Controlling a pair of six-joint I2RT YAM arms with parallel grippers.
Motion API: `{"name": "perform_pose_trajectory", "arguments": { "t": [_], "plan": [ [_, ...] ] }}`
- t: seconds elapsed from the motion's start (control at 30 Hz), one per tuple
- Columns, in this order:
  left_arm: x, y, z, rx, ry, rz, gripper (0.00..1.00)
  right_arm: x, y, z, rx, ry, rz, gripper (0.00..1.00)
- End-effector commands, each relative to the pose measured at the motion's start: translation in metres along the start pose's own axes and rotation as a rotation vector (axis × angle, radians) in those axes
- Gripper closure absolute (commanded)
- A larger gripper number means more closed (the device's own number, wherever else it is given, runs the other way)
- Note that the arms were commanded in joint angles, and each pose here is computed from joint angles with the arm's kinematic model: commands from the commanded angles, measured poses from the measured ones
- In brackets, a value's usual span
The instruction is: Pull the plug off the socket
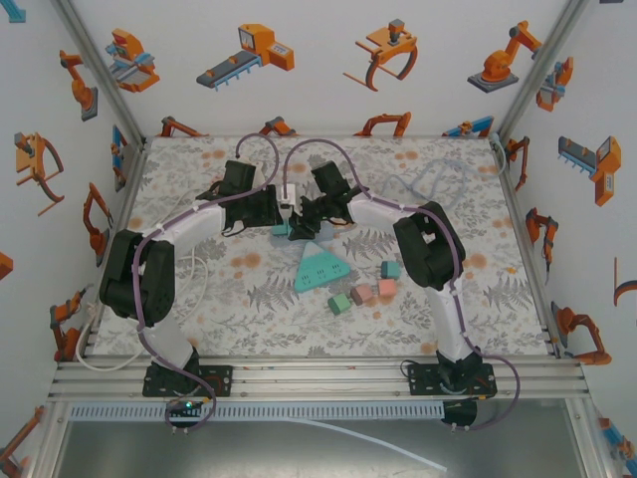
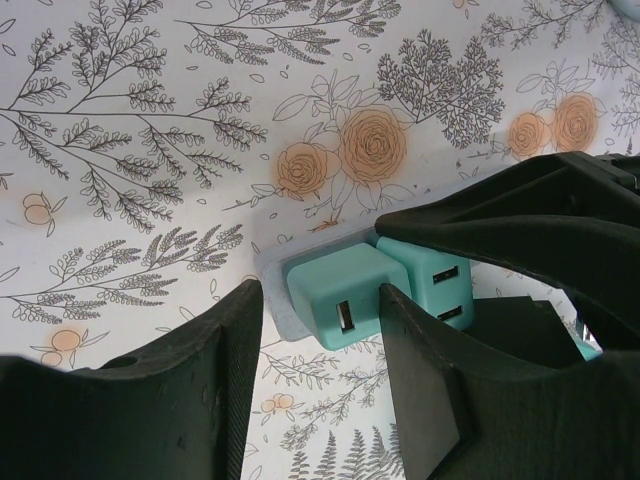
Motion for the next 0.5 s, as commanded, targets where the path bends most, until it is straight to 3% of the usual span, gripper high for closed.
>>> {"name": "perform_pose_trajectory", "arguments": {
  "t": [0.0,0.2,0.33,0.47],
  "plan": [
    [0.025,0.028,0.099,0.422,0.012,-0.118,0.51,0.001,-0.059,-0.12,-0.227,-0.346,0.113,1.0],
    [0.025,0.029,0.098,0.424,0.012,-0.117,0.51,0.008,-0.066,-0.132,-0.244,-0.373,0.1,1.0],
    [0.024,0.03,0.095,0.419,0.013,-0.114,0.51,-0.006,-0.079,-0.136,-0.369,-0.284,0.117,1.0],
    [0.024,0.029,0.095,0.419,0.013,-0.116,0.51,-0.005,-0.072,-0.125,-0.213,-0.35,0.146,1.0]
  ]
}}
Point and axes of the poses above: each hand's point on the last joint's axis, 136 mm out from that joint toward the fingers, its own y axis out along the fingers, its own x axis along the line the jaws close on, z = x × y, the point moved 7 cm from there along -y, back along the fingers, and after that the axes turned 7 degrees about y, right-handed, at the moved point
